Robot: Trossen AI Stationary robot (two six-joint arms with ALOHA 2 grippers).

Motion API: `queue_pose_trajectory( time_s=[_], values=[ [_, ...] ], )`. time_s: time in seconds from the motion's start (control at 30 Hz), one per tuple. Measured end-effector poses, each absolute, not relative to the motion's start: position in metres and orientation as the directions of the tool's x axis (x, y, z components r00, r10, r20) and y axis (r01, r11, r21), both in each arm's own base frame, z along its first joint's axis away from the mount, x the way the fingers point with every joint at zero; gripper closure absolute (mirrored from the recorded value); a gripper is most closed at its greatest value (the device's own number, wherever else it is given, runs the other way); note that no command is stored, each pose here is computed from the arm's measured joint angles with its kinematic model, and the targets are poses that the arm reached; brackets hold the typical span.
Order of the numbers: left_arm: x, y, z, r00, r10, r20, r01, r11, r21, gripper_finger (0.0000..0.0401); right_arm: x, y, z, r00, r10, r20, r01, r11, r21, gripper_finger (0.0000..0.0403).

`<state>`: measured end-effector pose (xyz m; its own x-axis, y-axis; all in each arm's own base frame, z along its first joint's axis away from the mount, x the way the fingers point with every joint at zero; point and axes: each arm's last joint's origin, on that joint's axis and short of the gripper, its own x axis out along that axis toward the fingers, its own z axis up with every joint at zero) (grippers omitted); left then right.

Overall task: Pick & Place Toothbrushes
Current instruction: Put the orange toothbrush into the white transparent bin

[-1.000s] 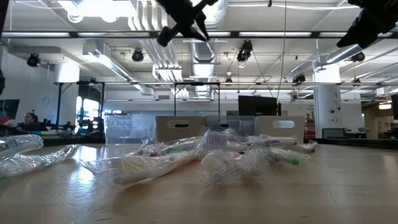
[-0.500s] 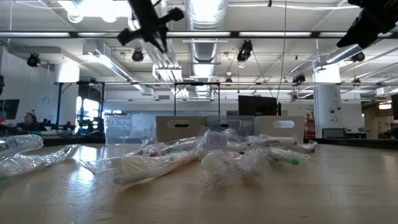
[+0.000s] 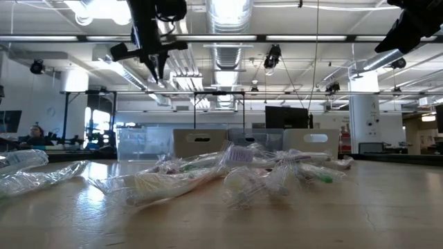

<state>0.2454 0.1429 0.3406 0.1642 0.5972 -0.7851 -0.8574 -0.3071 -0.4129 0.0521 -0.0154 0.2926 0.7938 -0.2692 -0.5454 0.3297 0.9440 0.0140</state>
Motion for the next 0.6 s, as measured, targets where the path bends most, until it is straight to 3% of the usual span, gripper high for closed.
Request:
queue_pose_trajectory(
  time_s=[0.6],
  values=[
    [0.247,0.189,0.306,0.109,0.442,-0.890,-0.876,-0.381,-0.296,0.0373,0.052,-0.015,0.293,0.794,-0.269,-0.545,0.330,0.944,0.014,0.0394]
  ],
)
